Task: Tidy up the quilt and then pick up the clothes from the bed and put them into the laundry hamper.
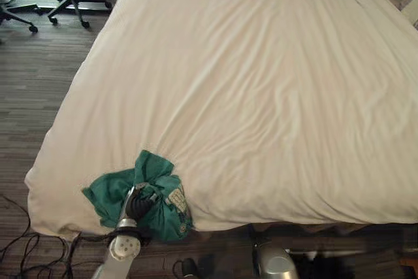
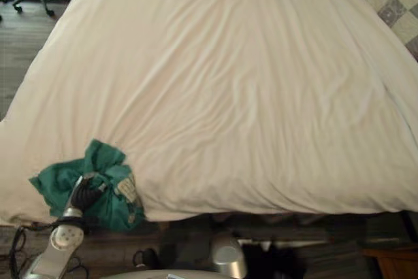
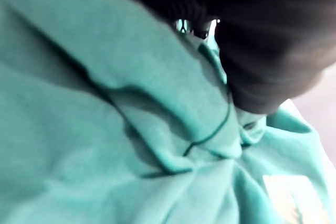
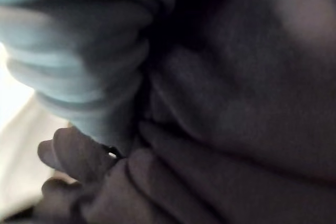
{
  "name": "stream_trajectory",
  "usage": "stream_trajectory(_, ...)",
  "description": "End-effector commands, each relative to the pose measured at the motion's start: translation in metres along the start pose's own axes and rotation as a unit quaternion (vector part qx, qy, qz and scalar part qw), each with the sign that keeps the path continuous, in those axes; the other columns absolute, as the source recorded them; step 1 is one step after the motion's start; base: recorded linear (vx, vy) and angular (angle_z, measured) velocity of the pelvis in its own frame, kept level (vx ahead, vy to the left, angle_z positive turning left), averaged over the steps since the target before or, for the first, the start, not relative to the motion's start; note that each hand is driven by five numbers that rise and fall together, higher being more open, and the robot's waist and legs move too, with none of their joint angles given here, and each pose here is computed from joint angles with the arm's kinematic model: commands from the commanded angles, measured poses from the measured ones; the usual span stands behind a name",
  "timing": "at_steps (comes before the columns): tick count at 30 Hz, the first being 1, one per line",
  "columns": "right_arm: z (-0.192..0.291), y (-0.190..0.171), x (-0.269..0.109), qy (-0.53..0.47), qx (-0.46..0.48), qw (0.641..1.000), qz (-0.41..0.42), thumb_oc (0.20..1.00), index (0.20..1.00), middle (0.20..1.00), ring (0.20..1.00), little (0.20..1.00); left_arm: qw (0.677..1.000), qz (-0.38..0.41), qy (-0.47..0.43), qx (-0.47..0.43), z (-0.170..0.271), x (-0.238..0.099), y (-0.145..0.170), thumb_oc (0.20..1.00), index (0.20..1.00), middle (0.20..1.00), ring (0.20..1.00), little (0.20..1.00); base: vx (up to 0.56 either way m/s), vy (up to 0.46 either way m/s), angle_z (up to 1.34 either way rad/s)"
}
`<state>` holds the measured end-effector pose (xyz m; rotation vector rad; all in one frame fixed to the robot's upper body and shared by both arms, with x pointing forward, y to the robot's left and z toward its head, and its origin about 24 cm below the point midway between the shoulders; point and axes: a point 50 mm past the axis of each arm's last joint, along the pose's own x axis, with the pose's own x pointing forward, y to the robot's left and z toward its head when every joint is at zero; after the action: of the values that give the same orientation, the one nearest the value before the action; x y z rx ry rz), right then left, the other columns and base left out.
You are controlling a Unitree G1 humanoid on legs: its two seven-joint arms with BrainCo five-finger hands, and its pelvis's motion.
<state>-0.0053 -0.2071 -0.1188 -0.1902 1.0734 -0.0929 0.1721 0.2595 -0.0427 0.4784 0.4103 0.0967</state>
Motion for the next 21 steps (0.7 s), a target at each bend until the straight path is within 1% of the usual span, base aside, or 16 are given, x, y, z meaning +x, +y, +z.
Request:
stream_trajectory(1,0.089,-0.043,0.020,-0.178,-0.041,0.982,-0.044,0.200,0.200,0.200,0.200,0.200,0.995,-0.037,0.064,-0.064,-0.027,-0.011,-0.012,0.200,0.200,0.200,0.200,0.200,-0.11,-0.166,0.87)
stream_trajectory(2,0.104,-0.046,0.026,-0.195,-0.060,0.978,-0.046,0.200,0.200,0.200,0.200,0.200,0.992,-0.023,0.075,-0.104,-0.031,-0.011,-0.013,0.200,0.200,0.200,0.200,0.200,-0.16,-0.220,0.91)
stream_trajectory(3,0.129,-0.049,0.034,-0.226,-0.072,0.970,-0.050,0.200,0.200,0.200,0.200,0.200,0.987,-0.009,0.084,-0.134,-0.034,-0.008,-0.015,0.200,0.200,0.200,0.200,0.200,-0.33,-0.279,0.97)
stream_trajectory(4,0.179,-0.046,0.045,-0.284,-0.083,0.954,-0.054,0.200,0.200,0.200,0.200,0.200,0.980,0.004,0.092,-0.177,-0.033,0.001,-0.022,0.200,0.200,0.200,0.200,0.200,-0.27,-0.186,0.79)
stream_trajectory(6,0.180,-0.046,0.045,-0.285,-0.083,0.953,-0.054,0.200,0.200,0.200,0.200,0.200,0.980,0.005,0.092,-0.177,-0.033,0.001,-0.022,0.200,0.200,0.200,0.200,0.200,-0.27,-0.080,0.95)
stream_trajectory(7,0.235,-0.054,0.045,-0.349,-0.100,0.928,-0.084,0.200,0.200,0.200,0.200,0.200,0.970,0.026,0.096,-0.220,-0.028,0.015,-0.027,0.200,0.200,0.200,0.200,0.200,-0.35,-0.049,1.14)
stream_trajectory(8,0.235,-0.054,0.045,-0.349,-0.100,0.928,-0.084,0.200,0.200,0.200,0.200,0.200,0.970,0.026,0.096,-0.220,-0.028,0.016,-0.027,0.200,0.200,0.200,0.200,0.200,-0.51,-0.053,1.65)
stream_trajectory(10,0.244,-0.045,0.050,-0.343,-0.068,0.934,-0.073,0.200,0.200,0.200,0.200,0.200,0.957,0.048,0.110,-0.262,-0.030,0.022,-0.024,0.200,0.200,0.200,0.200,0.200,-0.39,-0.031,1.87)
stream_trajectory(11,0.248,-0.042,0.054,-0.336,-0.038,0.939,-0.072,0.200,0.200,0.200,0.200,0.200,0.943,0.081,0.115,-0.301,-0.028,0.028,-0.020,0.200,0.200,0.200,0.200,0.200,-0.32,-0.023,1.58)
stream_trajectory(12,0.249,-0.042,0.054,-0.336,-0.037,0.938,-0.072,0.200,0.200,0.200,0.200,0.200,0.943,0.081,0.114,-0.301,-0.028,0.028,-0.019,0.200,0.200,0.200,0.200,0.200,-0.27,0.008,1.38)
stream_trajectory(13,0.245,-0.044,0.056,-0.324,-0.015,0.943,-0.079,0.200,0.200,0.200,0.200,0.200,0.938,0.087,0.115,-0.316,-0.024,0.032,-0.022,0.200,0.200,0.200,0.200,0.200,-0.15,0.032,1.40)
stream_trajectory(14,0.241,-0.045,0.059,-0.311,0.011,0.946,-0.085,0.200,0.200,0.200,0.200,0.200,0.940,0.088,0.106,-0.313,-0.018,0.036,-0.022,0.200,0.200,0.200,0.200,0.200,-0.23,0.174,1.64)
stream_trajectory(15,0.224,-0.045,0.064,-0.279,0.051,0.955,-0.087,0.200,0.200,0.200,0.200,0.200,0.947,0.075,0.093,-0.299,-0.007,0.041,-0.027,0.200,0.200,0.200,0.200,0.200,-0.15,0.169,1.68)
stream_trajectory(17,0.217,-0.047,0.065,-0.269,0.066,0.957,-0.091,0.200,0.200,0.200,0.200,0.200,0.951,0.071,0.096,-0.284,-0.006,0.042,-0.029,0.200,0.200,0.200,0.200,0.200,-0.07,0.222,1.86)
stream_trajectory(21,0.190,-0.050,0.067,-0.228,0.084,0.964,-0.112,0.200,0.200,0.200,0.200,0.200,0.958,0.036,0.088,-0.270,-0.001,0.041,-0.039,0.200,0.200,0.200,0.200,0.200,-0.05,0.431,2.13)
